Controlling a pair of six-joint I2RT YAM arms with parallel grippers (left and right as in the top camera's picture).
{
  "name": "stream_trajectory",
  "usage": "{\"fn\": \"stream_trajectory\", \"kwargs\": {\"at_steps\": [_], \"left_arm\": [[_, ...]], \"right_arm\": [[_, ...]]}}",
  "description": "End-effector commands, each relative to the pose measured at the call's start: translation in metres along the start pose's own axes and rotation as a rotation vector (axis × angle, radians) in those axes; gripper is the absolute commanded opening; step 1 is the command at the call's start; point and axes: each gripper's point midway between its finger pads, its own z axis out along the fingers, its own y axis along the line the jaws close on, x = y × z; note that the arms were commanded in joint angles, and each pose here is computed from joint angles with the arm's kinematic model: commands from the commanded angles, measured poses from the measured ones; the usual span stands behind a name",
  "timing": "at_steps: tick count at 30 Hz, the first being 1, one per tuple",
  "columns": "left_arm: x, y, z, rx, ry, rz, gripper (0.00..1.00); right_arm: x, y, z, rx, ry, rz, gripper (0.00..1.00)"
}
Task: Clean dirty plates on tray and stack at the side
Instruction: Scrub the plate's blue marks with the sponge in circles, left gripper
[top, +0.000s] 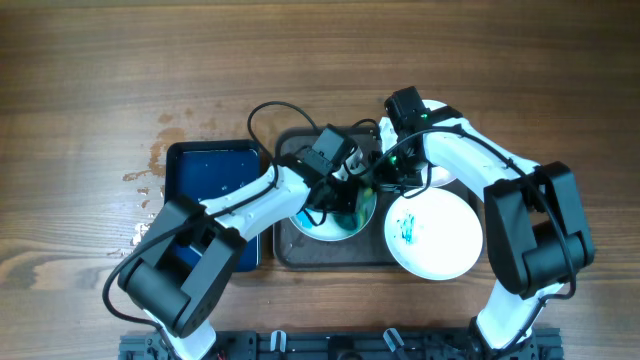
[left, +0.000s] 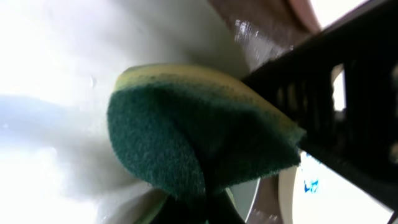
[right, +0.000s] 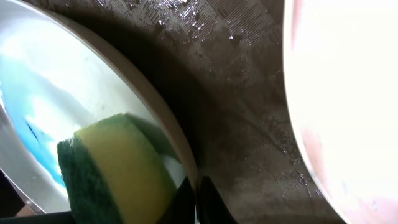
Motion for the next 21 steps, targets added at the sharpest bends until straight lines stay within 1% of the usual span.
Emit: {"fn": "stream_trajectory", "kwargs": {"at_steps": [1, 4, 8, 11, 16, 19, 21], "left_arm": [[-0.022, 0.01, -0.002, -0.024, -0.078, -0.077, 0.04], [-0.044, 0.041, -0.01, -0.151, -0.185, -0.129, 0.04], [-0.056, 0.08, -0.024, -0.297, -0.253, -0.183, 0.04], [-0.043, 0.111, -0.033, -0.412, -0.215, -0.234, 0.04], [-0.004, 0.15, -0.052, -0.63, -0.095, -0.269, 0.04], [0.013, 0.159, -0.06, -0.697, -0.037, -0.271, 0.04], [0.022, 0.161, -0.062, -0.713, -0.001, -0.275, 0.04]], "right_arm": [[0.004, -0.003, 0.005, 0.014, 0.021, -0.014, 0.05], [0.006, -0.003, 0.005, 0.016, 0.028, -0.011, 0.04], [0.008, -0.004, 0.005, 0.019, 0.035, -0.008, 0.05], [0.008, -0.004, 0.005, 0.019, 0.037, -0.007, 0.04], [0.008, -0.004, 0.005, 0.019, 0.037, -0.009, 0.04], [0.008, -0.004, 0.005, 0.019, 0.034, -0.01, 0.04], [0.008, -0.004, 0.005, 0.018, 0.034, -0.008, 0.04]]}}
